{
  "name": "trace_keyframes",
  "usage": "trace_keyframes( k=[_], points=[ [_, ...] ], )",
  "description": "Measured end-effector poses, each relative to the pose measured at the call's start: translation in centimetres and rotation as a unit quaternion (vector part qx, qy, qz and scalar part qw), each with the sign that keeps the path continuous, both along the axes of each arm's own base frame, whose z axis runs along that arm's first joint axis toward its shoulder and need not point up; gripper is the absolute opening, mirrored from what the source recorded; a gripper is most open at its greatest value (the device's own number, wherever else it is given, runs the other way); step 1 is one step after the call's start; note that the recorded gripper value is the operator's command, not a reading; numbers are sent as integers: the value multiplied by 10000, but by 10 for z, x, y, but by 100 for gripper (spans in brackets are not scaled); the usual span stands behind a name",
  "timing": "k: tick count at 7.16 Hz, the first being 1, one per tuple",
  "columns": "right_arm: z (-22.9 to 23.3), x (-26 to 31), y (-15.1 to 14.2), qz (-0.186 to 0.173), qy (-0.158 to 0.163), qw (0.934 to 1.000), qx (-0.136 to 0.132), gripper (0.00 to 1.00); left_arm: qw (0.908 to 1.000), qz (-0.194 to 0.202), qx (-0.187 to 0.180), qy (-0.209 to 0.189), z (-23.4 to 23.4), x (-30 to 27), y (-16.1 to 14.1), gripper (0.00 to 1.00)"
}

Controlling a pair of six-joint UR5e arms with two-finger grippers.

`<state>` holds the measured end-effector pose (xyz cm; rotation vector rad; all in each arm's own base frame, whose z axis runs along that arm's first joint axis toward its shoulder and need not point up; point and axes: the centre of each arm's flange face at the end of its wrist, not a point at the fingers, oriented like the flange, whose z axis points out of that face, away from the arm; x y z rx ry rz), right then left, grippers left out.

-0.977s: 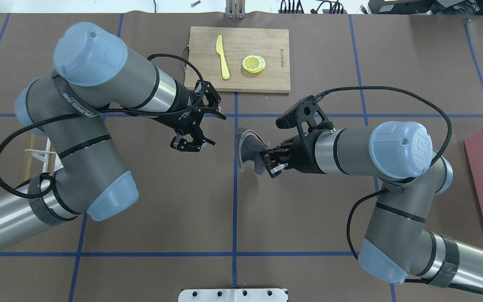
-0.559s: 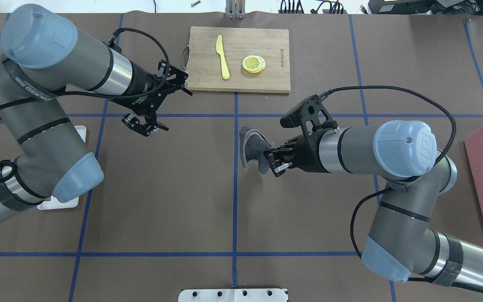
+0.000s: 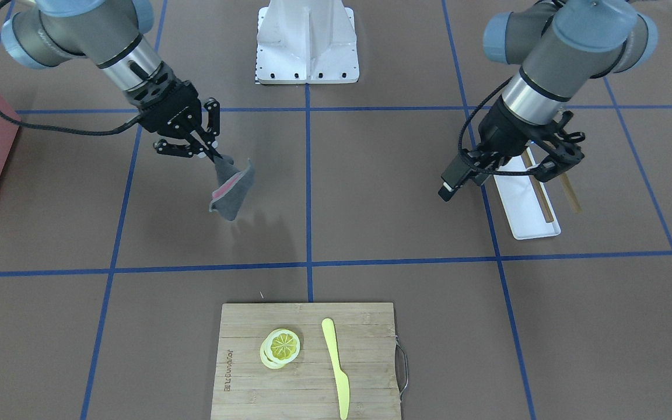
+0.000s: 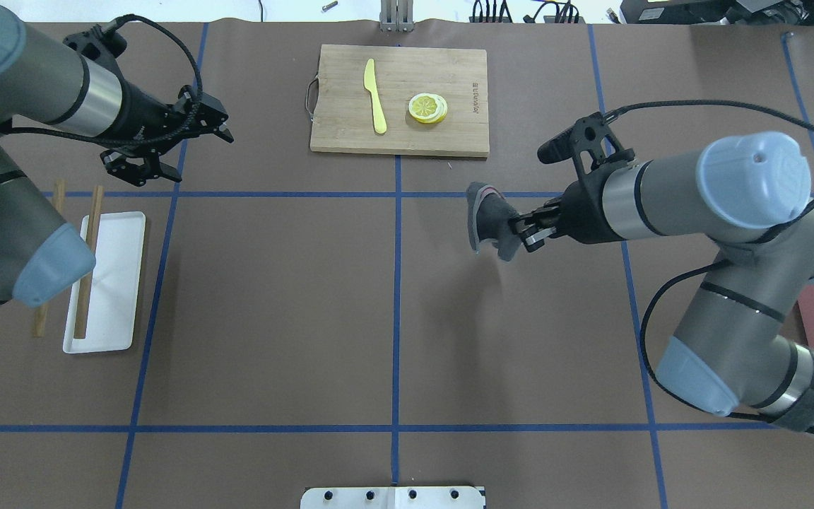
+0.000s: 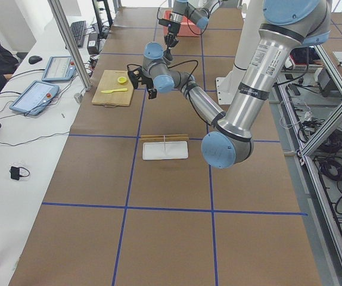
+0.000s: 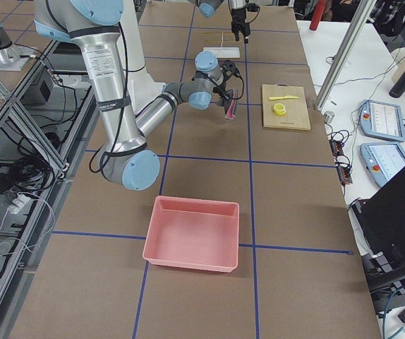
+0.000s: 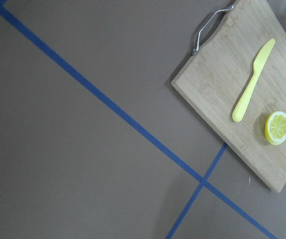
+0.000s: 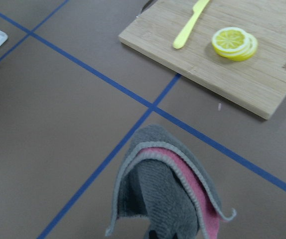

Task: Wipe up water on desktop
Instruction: 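Open the left gripper and withdraw it while the right gripper carries the towel away, then lower the towel and wipe the table surface nearer the robot with the right gripper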

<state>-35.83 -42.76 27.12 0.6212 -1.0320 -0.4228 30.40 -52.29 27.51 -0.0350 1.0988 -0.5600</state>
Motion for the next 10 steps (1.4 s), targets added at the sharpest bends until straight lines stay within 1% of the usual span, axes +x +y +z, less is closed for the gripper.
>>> trace_keyframes(
  k=[1, 2, 3, 4, 5, 6, 8, 10],
  points=[
    [8, 29, -12, 23, 482, 9988, -3, 0, 10000, 8, 56, -71, 11, -18, -6, 98],
    [14, 58, -21, -70, 1095, 9939, 114, 0, 9998, 34, 143, -152, 23, -36, -9, 98],
    [23, 79, -26, -284, 1719, 9844, 245, 0, 9991, 124, 302, -285, 39, -51, -8, 98],
    [43, 91, -27, -511, 2285, 9716, 331, 0, 9982, 186, 408, -396, 52, -62, -7, 98],
    [66, 97, -28, -649, 2739, 9587, 407, 0, 9976, 229, 442, -474, 63, -67, -5, 98],
    [90, 100, -31, -744, 3129, 9457, 475, 0, 9973, 245, 440, -535, 71, -70, -3, 98],
    [132, 87, -34, -892, 3765, 9205, 545, 0, 9970, 224, 385, -632, 86, -74, 2, 98],
    [163, 38, -18, -1153, 4262, 8946, 690, 0, 9960, 96, 395, -793, 96, -75, 2, 98]
  ],
)
